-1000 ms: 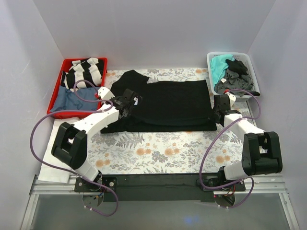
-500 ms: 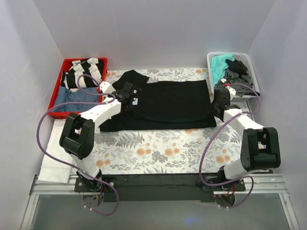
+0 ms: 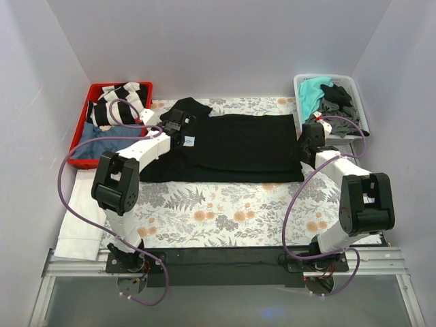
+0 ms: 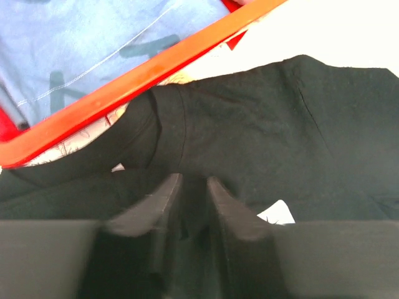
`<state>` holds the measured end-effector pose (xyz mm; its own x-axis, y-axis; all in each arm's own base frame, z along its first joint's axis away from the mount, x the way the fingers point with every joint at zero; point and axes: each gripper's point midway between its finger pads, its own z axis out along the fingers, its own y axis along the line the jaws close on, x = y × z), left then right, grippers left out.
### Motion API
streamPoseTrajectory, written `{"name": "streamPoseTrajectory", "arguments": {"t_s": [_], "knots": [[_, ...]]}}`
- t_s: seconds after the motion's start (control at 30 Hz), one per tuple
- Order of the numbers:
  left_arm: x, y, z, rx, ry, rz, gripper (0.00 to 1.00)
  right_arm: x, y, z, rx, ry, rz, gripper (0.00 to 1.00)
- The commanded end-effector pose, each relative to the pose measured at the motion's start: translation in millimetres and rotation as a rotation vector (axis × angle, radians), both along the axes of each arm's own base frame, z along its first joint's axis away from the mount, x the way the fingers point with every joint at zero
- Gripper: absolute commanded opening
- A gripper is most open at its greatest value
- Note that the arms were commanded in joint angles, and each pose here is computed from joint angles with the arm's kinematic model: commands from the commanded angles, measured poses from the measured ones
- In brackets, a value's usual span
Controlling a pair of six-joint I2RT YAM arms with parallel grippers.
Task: Fold and stack the t-shirts
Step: Fold the flattened tshirt in 1/3 of the way
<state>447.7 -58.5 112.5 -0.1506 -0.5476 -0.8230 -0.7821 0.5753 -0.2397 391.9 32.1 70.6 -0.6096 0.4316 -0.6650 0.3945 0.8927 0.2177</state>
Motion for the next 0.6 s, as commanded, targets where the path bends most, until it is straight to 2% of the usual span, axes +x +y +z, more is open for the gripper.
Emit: {"name": "streamPoseTrajectory", "arguments": {"t_s": [0.0, 0.03, 0.07, 0.17, 0.4, 0.57], "knots": [[10.0, -0.2, 14.2, -0.003, -0.044, 0.001, 0.29, -0.8, -3.7, 10.4, -0.011, -0.043, 0.006, 0.45], [10.6, -1.2, 11.0, -0.003, -0.036, -0.006, 0.34, -6.8, -7.7, 5.7, -0.028, -0.031, 0.0, 0.45], [11.6, -1.0, 9.7, -0.004, -0.032, -0.011, 0.47, -8.9, -8.6, 9.4, -0.034, -0.041, 0.0, 0.45], [17.4, -2.9, 5.2, 0.001, -0.016, -0.03, 0.59, -17.0, -11.7, 9.6, -0.048, -0.04, 0.004, 0.45], [21.6, -14.2, 12.5, -0.038, -0.01, -0.089, 0.62, -36.9, -9.7, 2.8, -0.037, -0.017, 0.028, 0.44], [-11.0, -12.3, -4.4, -0.088, 0.042, -0.112, 0.61, -43.5, -7.8, 5.2, -0.029, -0.015, 0.039, 0.44]]}}
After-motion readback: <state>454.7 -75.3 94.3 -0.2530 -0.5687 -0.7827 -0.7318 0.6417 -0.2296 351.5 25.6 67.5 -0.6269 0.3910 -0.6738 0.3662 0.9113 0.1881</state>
